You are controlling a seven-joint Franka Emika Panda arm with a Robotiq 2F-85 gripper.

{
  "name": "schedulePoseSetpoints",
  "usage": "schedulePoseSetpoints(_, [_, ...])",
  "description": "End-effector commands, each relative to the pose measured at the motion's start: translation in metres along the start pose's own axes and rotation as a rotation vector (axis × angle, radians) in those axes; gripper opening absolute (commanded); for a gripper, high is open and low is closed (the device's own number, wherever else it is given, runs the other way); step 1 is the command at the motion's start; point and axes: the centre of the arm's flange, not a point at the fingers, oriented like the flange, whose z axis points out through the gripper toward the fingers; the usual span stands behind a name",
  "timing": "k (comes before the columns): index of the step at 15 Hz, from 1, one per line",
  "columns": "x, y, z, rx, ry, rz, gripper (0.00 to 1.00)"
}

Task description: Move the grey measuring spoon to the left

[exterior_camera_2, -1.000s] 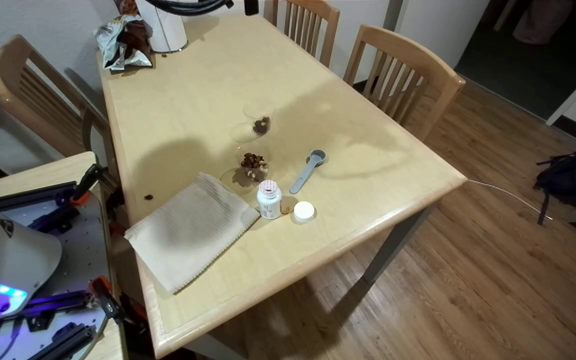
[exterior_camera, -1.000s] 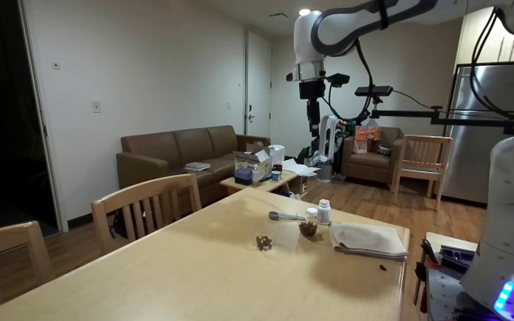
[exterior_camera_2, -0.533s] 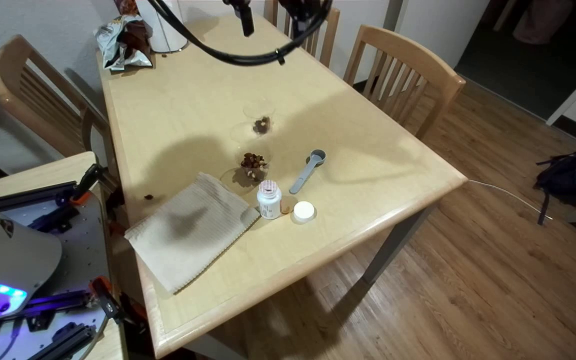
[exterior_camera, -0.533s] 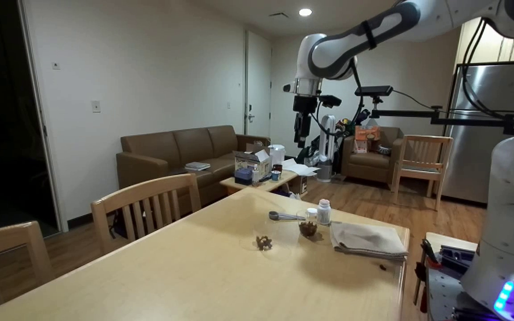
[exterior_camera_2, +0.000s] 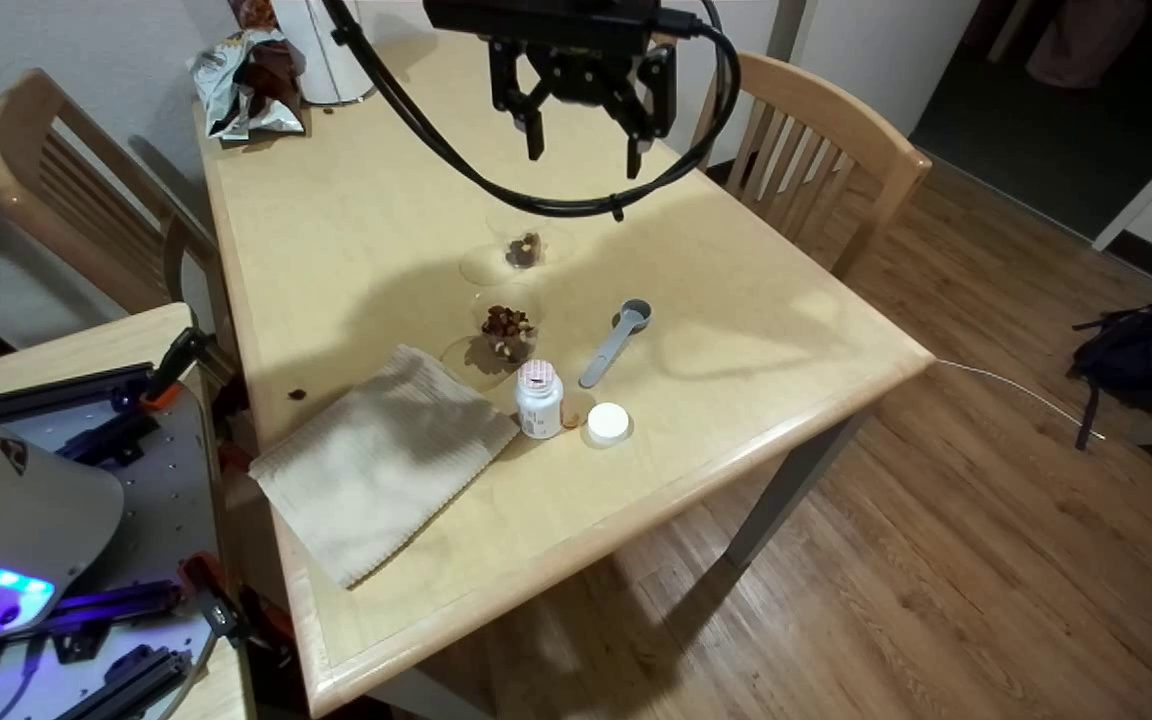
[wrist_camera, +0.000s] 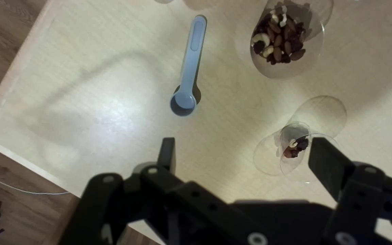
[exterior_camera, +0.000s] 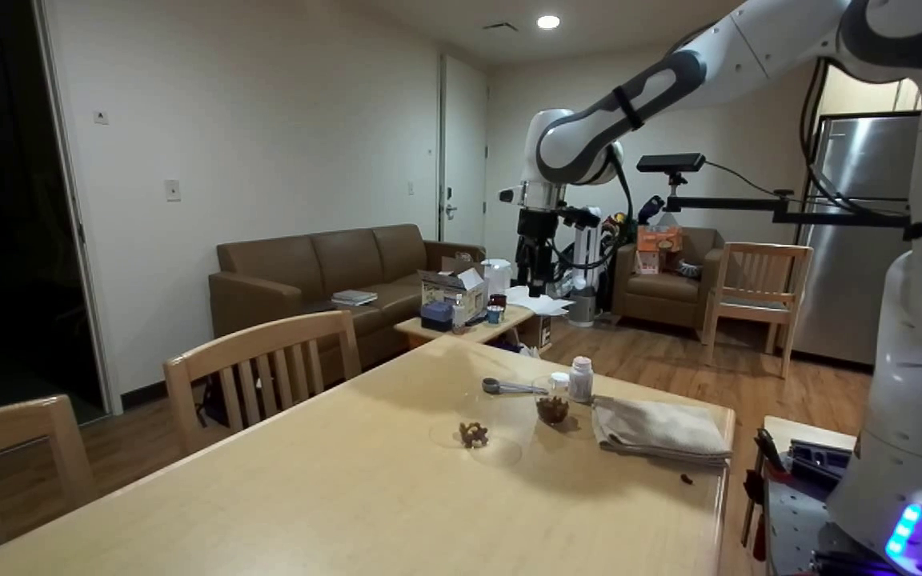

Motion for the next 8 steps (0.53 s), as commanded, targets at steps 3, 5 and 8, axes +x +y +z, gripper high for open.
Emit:
schedulePoseSetpoints(3, [-0.001, -0.001, -0.001, -0.036, 0.008, -0.032, 1.00])
schedulePoseSetpoints(5, [0.008, 0.008, 0.016, -0.019, -0.042, -0.016, 1.00])
schedulePoseSetpoints(8, [0.015, 0.027, 0.059, 0.058, -0.054, -0.033, 1.00])
